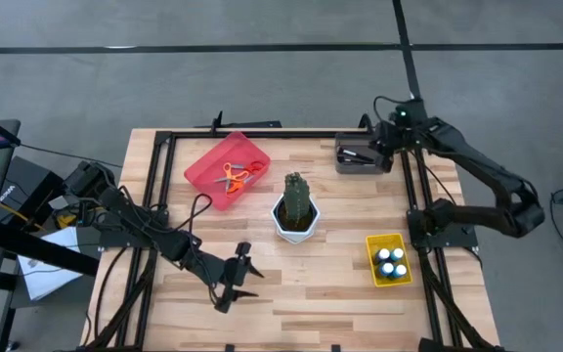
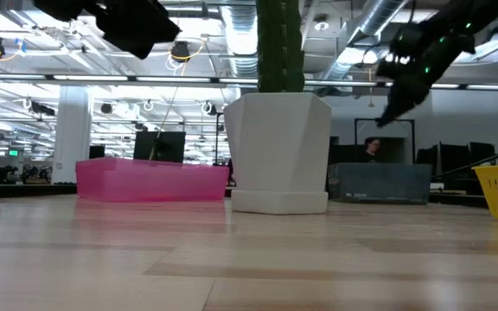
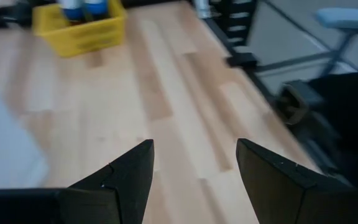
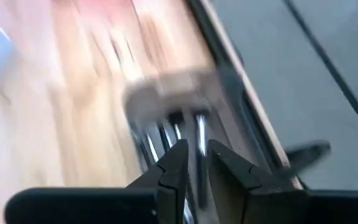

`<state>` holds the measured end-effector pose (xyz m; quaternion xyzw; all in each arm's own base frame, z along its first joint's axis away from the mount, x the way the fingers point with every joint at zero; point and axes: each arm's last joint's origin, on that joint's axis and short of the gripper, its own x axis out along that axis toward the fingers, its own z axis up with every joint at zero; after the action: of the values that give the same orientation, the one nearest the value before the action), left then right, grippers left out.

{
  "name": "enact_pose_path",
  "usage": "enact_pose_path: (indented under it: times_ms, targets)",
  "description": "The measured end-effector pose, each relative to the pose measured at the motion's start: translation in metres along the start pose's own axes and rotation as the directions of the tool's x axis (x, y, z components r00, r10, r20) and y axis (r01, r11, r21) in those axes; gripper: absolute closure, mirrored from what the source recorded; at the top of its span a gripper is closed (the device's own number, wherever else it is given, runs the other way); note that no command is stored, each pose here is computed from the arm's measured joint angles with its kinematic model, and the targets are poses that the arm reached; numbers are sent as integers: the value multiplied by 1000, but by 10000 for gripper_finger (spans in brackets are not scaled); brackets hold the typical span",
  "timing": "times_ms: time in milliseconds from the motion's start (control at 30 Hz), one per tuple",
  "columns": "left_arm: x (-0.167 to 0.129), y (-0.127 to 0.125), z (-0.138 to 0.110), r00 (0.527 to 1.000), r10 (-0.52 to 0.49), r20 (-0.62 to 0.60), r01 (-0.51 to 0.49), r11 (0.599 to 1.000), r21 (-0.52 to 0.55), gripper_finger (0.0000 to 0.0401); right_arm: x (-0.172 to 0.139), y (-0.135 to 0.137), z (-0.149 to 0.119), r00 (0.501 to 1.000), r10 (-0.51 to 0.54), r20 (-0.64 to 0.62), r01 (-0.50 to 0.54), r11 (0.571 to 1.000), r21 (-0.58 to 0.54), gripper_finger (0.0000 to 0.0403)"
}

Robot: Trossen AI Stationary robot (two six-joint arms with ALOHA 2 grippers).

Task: Pick & Place Paint Supplies
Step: Return to Home Position

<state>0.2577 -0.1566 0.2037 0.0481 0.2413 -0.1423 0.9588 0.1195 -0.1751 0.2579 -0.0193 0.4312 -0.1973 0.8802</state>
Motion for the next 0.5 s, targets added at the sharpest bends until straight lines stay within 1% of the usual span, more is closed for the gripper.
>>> enact_pose_path:
  times_ms: [133,233,333,500]
  targets:
    - [0,5,1,992,123,13,-123,992,-2,179,-21,7,13,983,43,179,-54,997,62,346]
    - [1,10,1,987,161,15,-161,987,-2,179,-31,16,22,960,69,271,-101,989,107,346]
    - [1,13,1,985,173,14,-173,985,20,179,-33,30,29,938,147,314,-192,975,116,347]
    - [3,19,2,982,190,11,-190,980,52,179,-27,56,44,903,275,330,-325,940,107,347]
